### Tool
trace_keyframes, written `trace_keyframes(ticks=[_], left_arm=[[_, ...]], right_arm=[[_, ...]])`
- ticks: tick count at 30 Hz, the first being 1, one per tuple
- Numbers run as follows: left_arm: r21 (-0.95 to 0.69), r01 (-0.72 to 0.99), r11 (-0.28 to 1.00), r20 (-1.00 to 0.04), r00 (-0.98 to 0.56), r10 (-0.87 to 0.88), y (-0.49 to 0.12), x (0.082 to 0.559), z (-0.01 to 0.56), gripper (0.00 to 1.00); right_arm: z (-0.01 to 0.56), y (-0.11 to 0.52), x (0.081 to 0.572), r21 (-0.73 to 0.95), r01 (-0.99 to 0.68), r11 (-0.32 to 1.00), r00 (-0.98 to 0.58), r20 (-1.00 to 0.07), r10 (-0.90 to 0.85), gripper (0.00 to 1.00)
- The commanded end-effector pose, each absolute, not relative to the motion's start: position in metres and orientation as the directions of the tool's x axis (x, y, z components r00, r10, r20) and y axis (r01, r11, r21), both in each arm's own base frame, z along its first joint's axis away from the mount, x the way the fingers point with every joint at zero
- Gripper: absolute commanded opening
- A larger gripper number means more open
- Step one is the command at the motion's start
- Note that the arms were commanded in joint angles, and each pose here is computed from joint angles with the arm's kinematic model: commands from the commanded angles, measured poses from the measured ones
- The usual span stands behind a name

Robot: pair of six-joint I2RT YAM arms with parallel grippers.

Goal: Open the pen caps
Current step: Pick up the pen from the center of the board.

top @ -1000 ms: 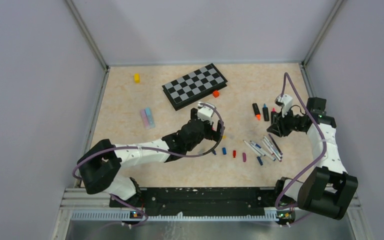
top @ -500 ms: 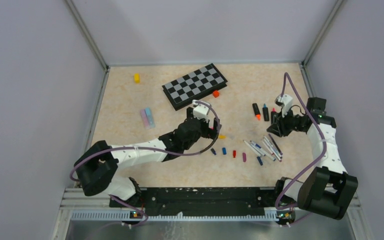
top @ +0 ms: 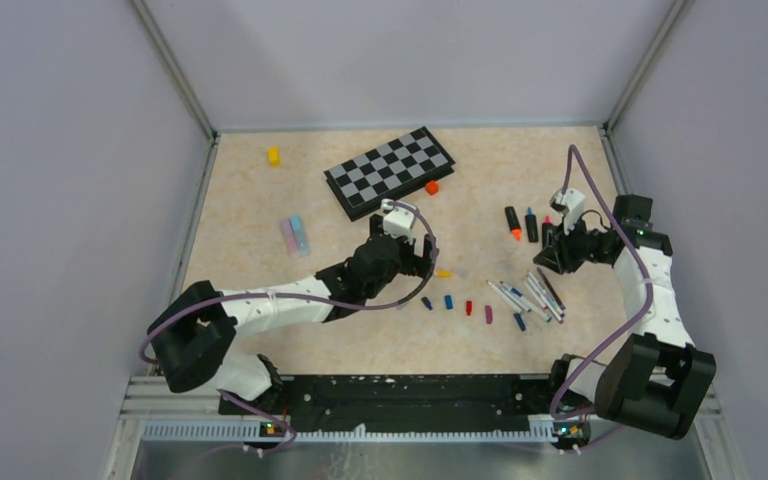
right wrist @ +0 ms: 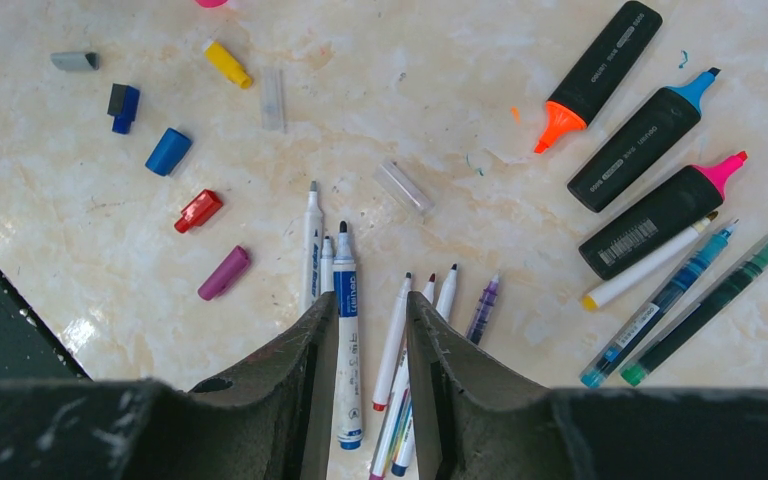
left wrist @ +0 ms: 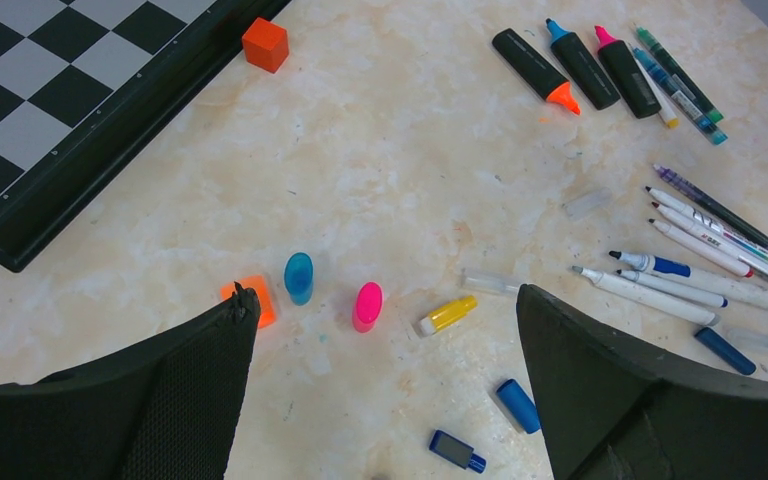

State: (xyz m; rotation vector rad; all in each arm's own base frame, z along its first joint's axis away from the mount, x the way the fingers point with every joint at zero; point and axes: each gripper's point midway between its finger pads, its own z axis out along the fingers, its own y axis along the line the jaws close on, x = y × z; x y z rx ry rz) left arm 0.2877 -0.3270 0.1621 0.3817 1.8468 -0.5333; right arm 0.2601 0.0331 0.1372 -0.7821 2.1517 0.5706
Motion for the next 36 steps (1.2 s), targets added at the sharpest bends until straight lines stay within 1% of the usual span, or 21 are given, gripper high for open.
trace_keyframes(ticks=[1, 36], left_arm=[[-0.200, 0.488, 0.849, -0.950, -0.310, -0.045, -0.3203, 0.2892, 0.1750, 0.99], [-0.204, 0.465, 0.862, -0.946, -0.322, -0.050, -0.3103, 0.2926, 0.1703, 0.99]], right_arm=[[0.1462, 0.0327, 0.2617, 0.109, -0.702, 0.704, -0.475, -0.807, -0.349, 0.30], [0.1450, 0.0325, 0.2614, 0.111, -0.702, 0.704, -0.478, -0.805, -0.350, 0.30]])
